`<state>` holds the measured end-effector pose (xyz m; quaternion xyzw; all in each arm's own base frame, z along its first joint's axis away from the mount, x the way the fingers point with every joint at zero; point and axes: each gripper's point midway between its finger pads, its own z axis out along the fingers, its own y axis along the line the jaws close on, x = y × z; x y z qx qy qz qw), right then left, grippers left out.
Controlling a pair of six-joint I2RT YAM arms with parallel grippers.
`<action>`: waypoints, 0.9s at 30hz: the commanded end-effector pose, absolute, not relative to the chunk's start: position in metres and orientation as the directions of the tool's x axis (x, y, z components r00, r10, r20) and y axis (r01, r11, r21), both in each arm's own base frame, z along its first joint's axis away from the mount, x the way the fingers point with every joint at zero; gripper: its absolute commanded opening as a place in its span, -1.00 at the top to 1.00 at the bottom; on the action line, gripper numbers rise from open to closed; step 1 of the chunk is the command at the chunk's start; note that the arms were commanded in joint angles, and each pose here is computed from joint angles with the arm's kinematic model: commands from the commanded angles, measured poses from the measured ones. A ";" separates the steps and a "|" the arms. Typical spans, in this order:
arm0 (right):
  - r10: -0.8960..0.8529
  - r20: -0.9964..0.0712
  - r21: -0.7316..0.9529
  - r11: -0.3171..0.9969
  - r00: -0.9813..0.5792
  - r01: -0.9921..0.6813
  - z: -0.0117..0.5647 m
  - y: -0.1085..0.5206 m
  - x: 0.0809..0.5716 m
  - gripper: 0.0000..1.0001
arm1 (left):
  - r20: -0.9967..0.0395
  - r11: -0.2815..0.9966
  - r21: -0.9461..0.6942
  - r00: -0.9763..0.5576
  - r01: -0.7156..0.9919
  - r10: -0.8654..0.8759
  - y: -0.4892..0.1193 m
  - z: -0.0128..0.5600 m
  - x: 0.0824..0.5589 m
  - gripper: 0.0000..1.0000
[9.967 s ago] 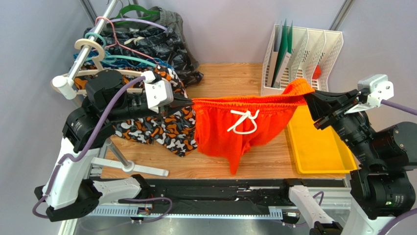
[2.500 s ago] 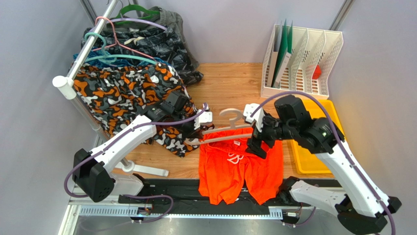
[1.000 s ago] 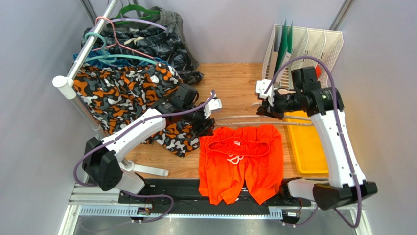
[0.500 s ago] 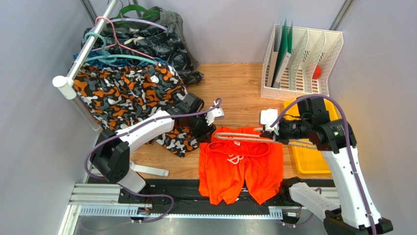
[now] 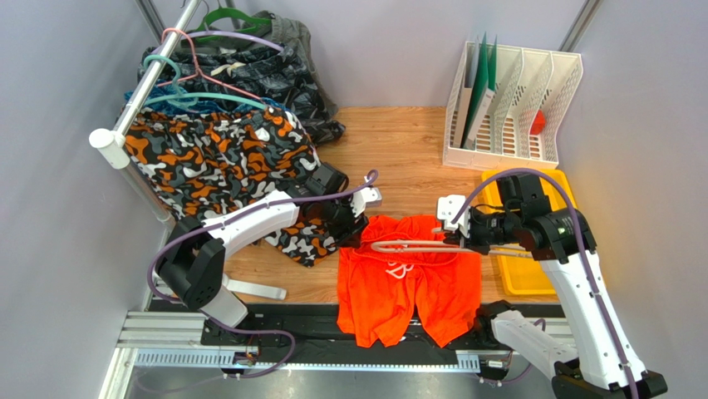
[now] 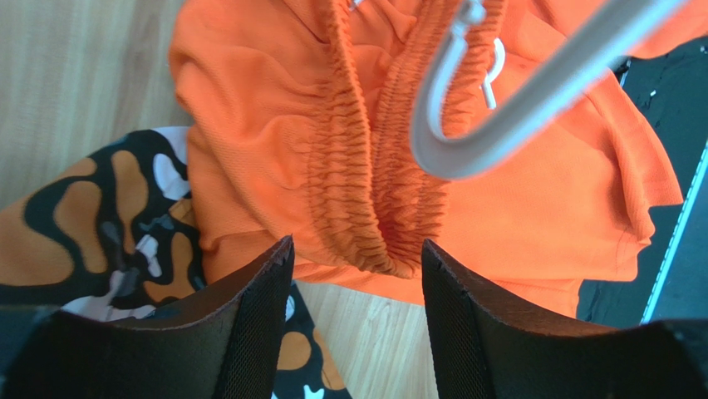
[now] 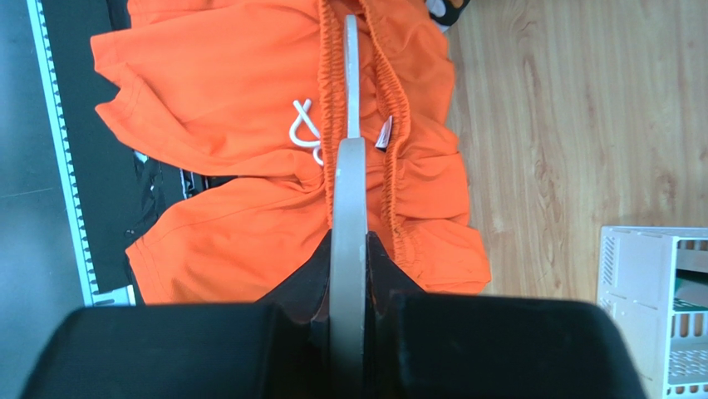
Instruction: Place the shorts on the hanger
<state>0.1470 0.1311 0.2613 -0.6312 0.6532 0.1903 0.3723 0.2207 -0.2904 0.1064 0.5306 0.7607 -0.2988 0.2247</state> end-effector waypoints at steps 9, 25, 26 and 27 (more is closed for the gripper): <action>-0.752 -0.655 0.011 0.085 -0.072 -0.996 0.227 0.122 0.115 1.00 | -0.681 0.166 -0.180 -0.245 0.970 0.691 -0.288 0.087 0.211 -0.32; -0.725 -0.689 -0.055 0.070 -0.013 -0.996 0.224 0.141 0.141 1.00 | -0.677 0.159 -0.222 -0.269 0.962 0.685 -0.302 0.114 0.218 1.00; -0.724 -0.690 -0.053 0.065 -0.011 -0.996 0.223 0.142 0.141 1.00 | -0.695 0.153 -0.207 -0.256 0.966 0.672 -0.304 0.125 0.219 1.00; -0.720 -0.694 -0.057 0.066 -0.008 -0.996 0.224 0.144 0.143 1.00 | -0.705 0.147 -0.205 -0.251 0.968 0.664 -0.305 0.131 0.218 1.00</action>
